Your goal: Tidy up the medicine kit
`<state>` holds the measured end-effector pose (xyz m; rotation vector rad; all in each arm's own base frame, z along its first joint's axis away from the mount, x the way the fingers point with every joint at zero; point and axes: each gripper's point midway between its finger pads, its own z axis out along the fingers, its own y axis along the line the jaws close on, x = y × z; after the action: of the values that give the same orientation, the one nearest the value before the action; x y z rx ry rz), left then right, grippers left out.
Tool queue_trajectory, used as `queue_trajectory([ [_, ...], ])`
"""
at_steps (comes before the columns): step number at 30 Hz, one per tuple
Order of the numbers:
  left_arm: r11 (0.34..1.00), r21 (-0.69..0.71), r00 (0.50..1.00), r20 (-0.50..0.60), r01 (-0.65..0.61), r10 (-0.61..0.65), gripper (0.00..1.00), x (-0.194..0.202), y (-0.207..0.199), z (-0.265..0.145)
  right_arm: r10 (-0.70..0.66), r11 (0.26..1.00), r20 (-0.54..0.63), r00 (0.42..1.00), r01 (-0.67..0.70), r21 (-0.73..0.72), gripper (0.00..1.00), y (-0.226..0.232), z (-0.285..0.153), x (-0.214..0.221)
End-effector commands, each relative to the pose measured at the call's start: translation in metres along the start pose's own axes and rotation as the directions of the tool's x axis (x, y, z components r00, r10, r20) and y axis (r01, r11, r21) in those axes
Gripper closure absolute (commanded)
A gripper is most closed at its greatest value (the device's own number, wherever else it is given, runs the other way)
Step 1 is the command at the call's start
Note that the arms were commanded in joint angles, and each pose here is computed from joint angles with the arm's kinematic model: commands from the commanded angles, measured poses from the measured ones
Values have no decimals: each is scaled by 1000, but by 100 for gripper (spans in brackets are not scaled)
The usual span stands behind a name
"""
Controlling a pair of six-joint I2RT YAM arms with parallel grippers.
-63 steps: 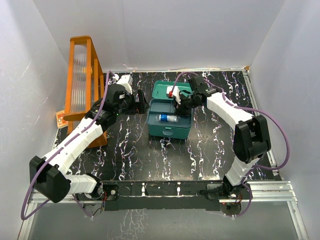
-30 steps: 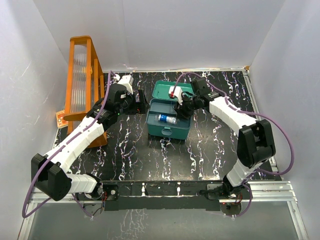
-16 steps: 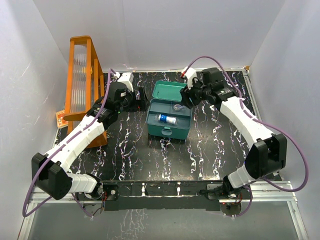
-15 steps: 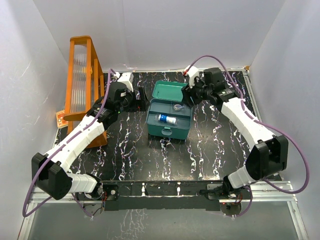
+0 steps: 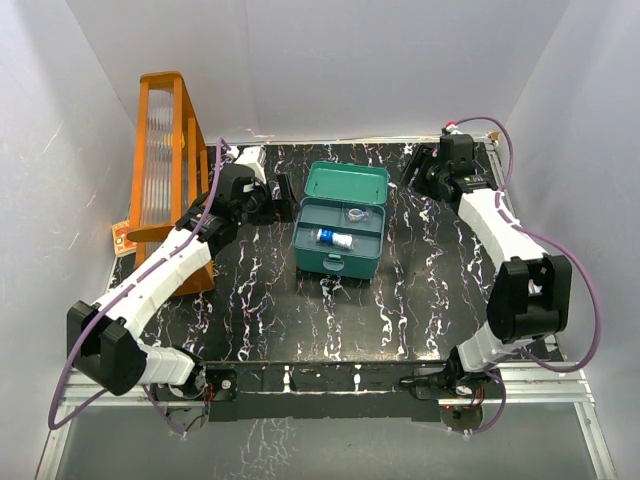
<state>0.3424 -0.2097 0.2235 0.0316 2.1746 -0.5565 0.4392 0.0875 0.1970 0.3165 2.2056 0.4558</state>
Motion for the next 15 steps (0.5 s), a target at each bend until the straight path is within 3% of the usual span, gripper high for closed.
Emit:
queue_trajectory([
  [1, 1000, 16, 999, -41, 23, -22, 1, 8, 4, 2, 161, 985, 26, 987, -159, -69, 37, 16, 22, -12],
  [4, 999, -23, 997, -69, 37, -38, 1, 17, 13, 7, 251, 966, 26, 968, -249, -71, 36, 1, 42, -20],
  [6, 999, -38, 995, -94, 32, -36, 1, 21, 17, 12, 293, 943, 6, 956, -288, -167, 36, 8, 51, -24],
  [15, 986, -163, 985, -157, 46, -72, 3, 41, 42, 33, 315, 895, -164, 935, -350, -276, 39, 23, 89, 1],
])
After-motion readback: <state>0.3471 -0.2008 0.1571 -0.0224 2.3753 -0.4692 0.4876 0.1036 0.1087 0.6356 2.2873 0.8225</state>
